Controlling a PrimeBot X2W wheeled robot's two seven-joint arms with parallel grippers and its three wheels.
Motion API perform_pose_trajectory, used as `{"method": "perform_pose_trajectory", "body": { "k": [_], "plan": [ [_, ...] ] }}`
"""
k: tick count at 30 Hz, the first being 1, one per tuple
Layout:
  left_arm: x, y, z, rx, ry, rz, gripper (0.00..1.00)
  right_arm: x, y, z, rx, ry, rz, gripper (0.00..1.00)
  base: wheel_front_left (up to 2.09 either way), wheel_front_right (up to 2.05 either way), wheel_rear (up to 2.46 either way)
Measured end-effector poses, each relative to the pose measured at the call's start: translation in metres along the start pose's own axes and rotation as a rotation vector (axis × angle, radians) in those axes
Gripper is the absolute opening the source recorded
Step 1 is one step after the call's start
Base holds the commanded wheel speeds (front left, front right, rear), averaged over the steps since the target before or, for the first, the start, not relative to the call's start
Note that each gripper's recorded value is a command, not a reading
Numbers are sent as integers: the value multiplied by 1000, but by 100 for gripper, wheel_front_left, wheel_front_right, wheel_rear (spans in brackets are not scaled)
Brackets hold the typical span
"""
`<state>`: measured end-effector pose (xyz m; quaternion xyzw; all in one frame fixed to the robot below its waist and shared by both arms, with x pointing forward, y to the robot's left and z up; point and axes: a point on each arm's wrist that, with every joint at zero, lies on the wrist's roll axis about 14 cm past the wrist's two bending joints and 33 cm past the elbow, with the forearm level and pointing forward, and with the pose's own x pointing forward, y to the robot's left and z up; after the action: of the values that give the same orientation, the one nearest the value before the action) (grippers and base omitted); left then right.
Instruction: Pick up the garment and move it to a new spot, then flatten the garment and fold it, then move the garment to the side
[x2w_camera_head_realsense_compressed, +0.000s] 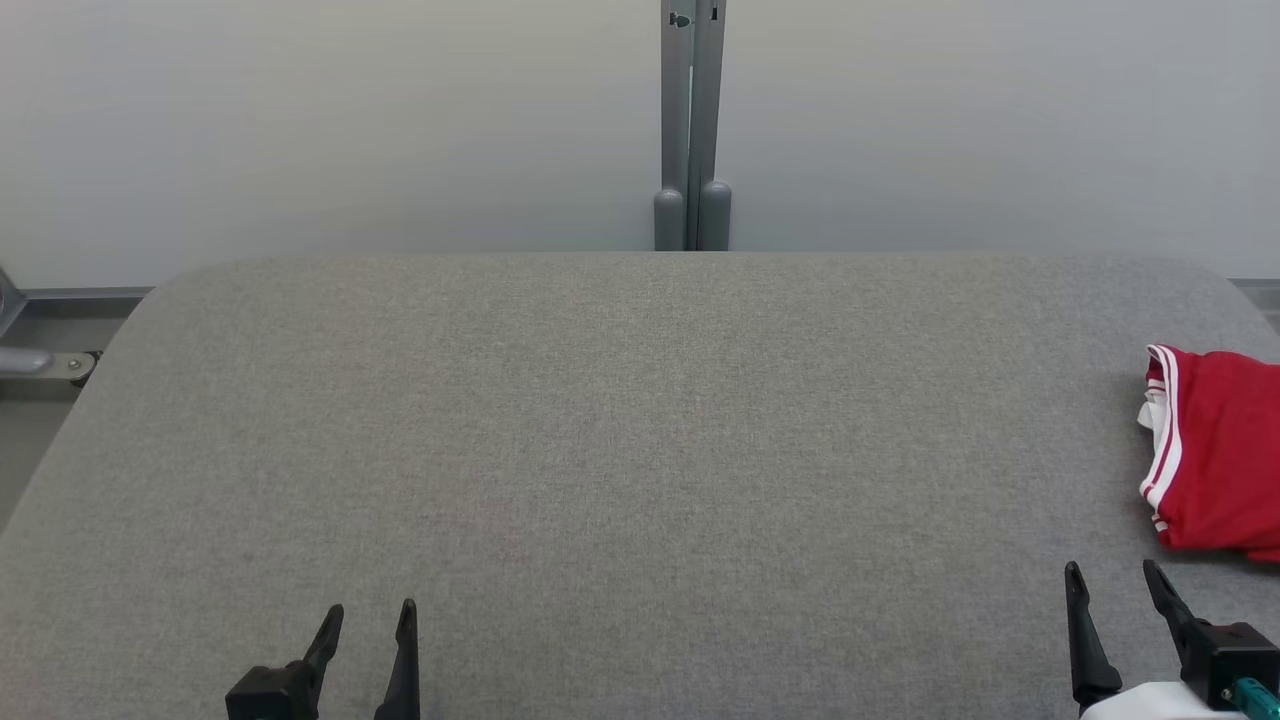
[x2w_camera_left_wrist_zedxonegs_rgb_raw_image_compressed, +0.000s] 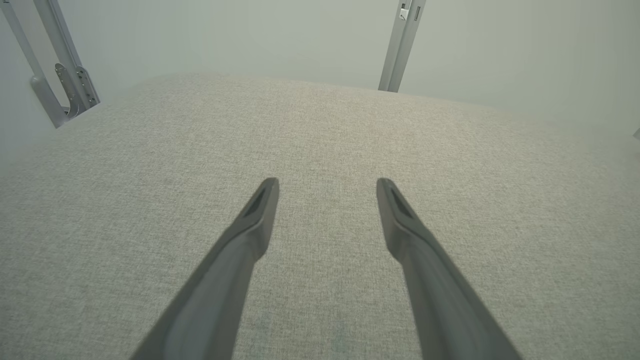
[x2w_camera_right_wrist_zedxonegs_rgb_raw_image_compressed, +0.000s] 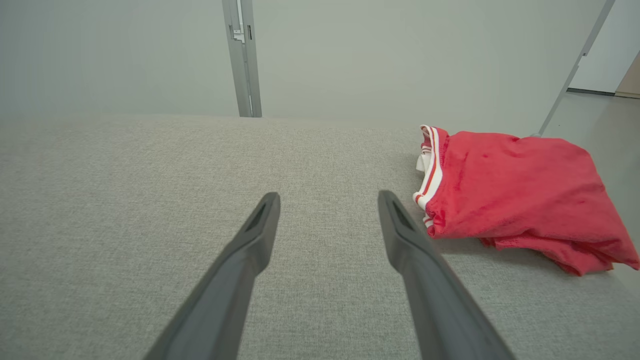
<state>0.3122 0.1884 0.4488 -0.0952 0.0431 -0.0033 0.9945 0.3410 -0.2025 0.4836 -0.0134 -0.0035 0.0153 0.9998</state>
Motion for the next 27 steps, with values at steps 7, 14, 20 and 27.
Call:
{"method": "perform_pose_trajectory", "body": {
  "k": [7,14,20,27],
  "plan": [
    [0,1,0,7,1,-1,100,0,0,-3,8,11,-1,100,0,0,0],
    [3,-2,0,11,3,-14,100,-2,-3,-3,14,8,-16,100,0,0,0],
    [5,-7,1,13,2,-29,100,-5,-8,-2,4,6,-27,100,0,0,0],
    [-4,-6,-20,5,66,-23,0,-9,4,-13,-13,42,12,0,0,0,0]
  ]
}}
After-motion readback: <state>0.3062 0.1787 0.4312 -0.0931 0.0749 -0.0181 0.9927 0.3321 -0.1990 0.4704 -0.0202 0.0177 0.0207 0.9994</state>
